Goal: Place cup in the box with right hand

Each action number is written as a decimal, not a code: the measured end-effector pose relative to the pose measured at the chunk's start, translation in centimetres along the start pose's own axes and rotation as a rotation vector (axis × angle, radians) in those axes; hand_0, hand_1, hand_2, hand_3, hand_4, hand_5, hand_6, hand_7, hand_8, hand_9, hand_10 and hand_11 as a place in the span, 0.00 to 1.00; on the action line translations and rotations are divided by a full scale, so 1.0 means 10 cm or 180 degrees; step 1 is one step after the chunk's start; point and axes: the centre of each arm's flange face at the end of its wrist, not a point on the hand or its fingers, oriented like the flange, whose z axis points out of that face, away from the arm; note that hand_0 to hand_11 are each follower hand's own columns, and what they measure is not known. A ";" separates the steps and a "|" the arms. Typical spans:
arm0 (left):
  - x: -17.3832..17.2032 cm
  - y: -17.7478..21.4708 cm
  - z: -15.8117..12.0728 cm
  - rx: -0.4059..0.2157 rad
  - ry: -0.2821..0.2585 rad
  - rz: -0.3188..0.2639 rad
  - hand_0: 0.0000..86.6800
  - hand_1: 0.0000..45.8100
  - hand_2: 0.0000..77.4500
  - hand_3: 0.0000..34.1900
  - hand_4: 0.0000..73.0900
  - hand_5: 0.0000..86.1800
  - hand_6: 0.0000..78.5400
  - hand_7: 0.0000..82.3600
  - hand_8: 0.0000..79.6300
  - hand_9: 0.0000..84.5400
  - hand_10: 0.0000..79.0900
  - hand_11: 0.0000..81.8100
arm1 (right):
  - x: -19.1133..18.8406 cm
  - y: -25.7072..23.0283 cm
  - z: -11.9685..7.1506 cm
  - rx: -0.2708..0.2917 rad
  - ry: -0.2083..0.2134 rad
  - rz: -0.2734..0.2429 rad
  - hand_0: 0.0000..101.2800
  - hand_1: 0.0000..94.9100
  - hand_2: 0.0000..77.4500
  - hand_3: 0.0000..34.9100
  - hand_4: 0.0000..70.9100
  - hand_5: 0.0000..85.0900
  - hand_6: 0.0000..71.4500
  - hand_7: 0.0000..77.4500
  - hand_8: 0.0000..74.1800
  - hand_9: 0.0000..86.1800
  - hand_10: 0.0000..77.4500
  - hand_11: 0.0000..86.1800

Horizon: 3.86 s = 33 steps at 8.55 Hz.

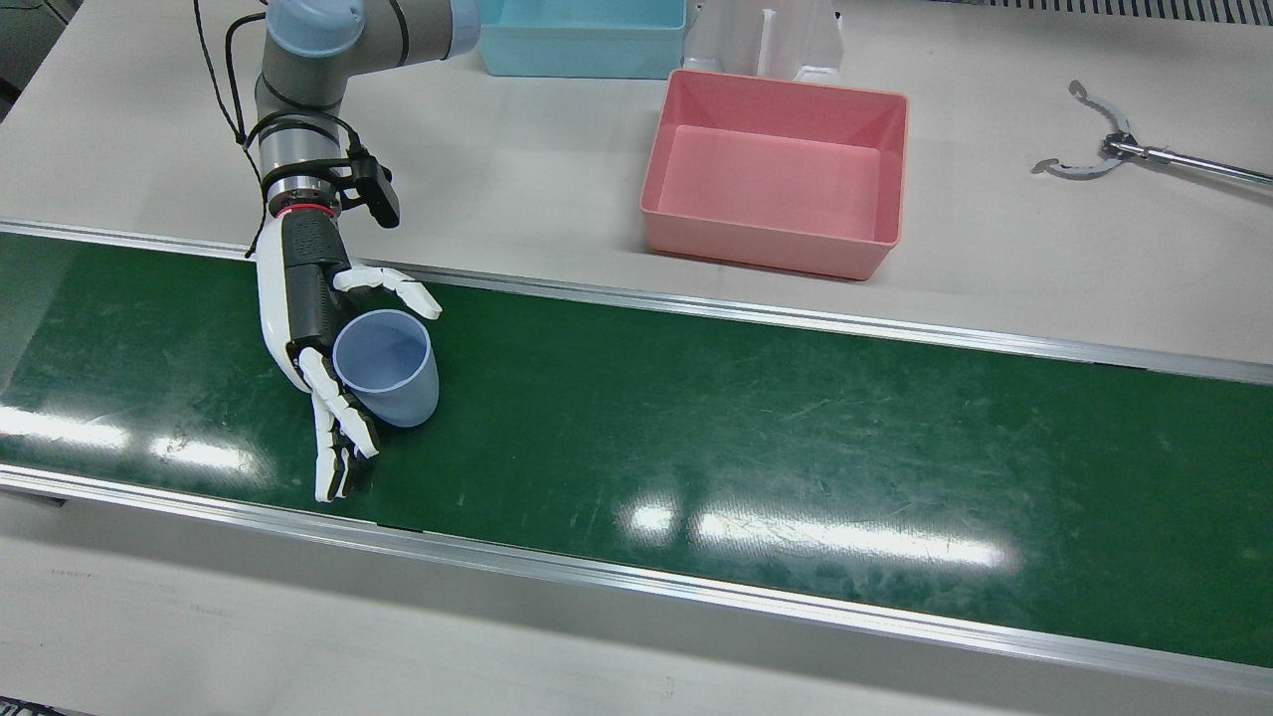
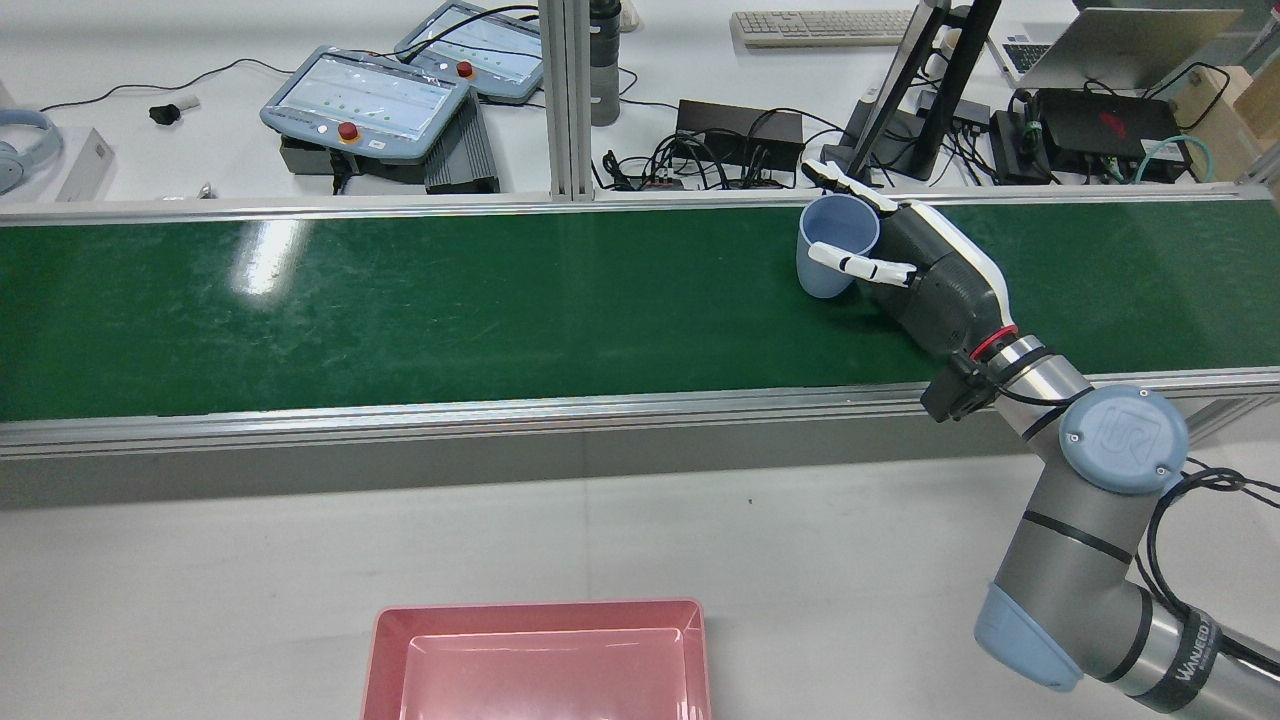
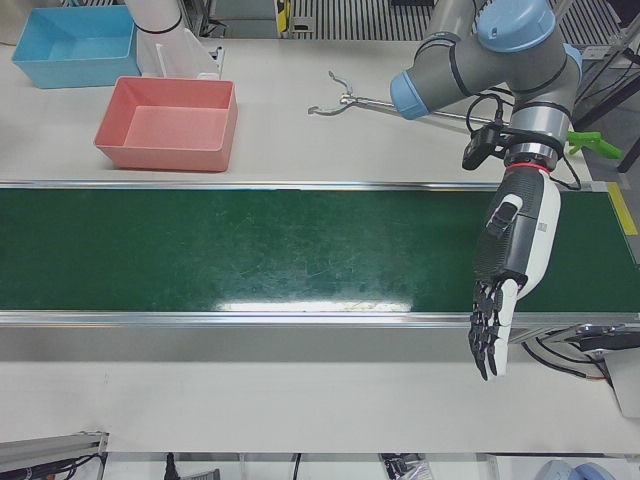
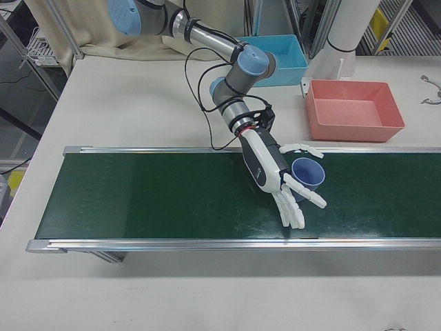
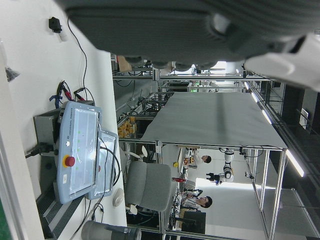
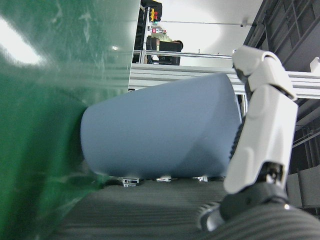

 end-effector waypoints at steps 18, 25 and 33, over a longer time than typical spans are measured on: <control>0.00 0.00 0.00 0.0001 0.0001 0.0000 0.00 0.01 0.01 0.00 0.00 0.00 0.00 0.00 0.00 0.00 0.00 0.00 | 1.35 2.10 -0.54 -0.1029 0.0886 0.0183 0.49 0.13 0.42 0.39 0.27 0.23 0.40 0.91 0.68 0.63 0.61 0.68; 0.00 -0.01 0.00 0.0005 -0.0001 -0.0001 0.00 0.01 0.01 0.00 0.00 0.00 0.00 0.00 0.00 0.00 0.00 0.00 | 2.64 2.19 -1.39 -0.0850 0.1341 0.0078 0.53 0.21 0.42 0.31 0.02 0.13 0.21 0.61 0.49 0.72 0.39 0.65; 0.00 -0.01 0.00 0.0005 0.0002 -0.0001 0.00 0.01 0.01 0.00 0.00 0.00 0.00 0.00 0.00 0.00 0.00 0.00 | 2.08 2.17 -1.13 -0.0870 0.1029 0.0093 0.49 0.22 0.11 0.32 0.01 0.06 0.01 0.01 0.00 0.01 0.00 0.01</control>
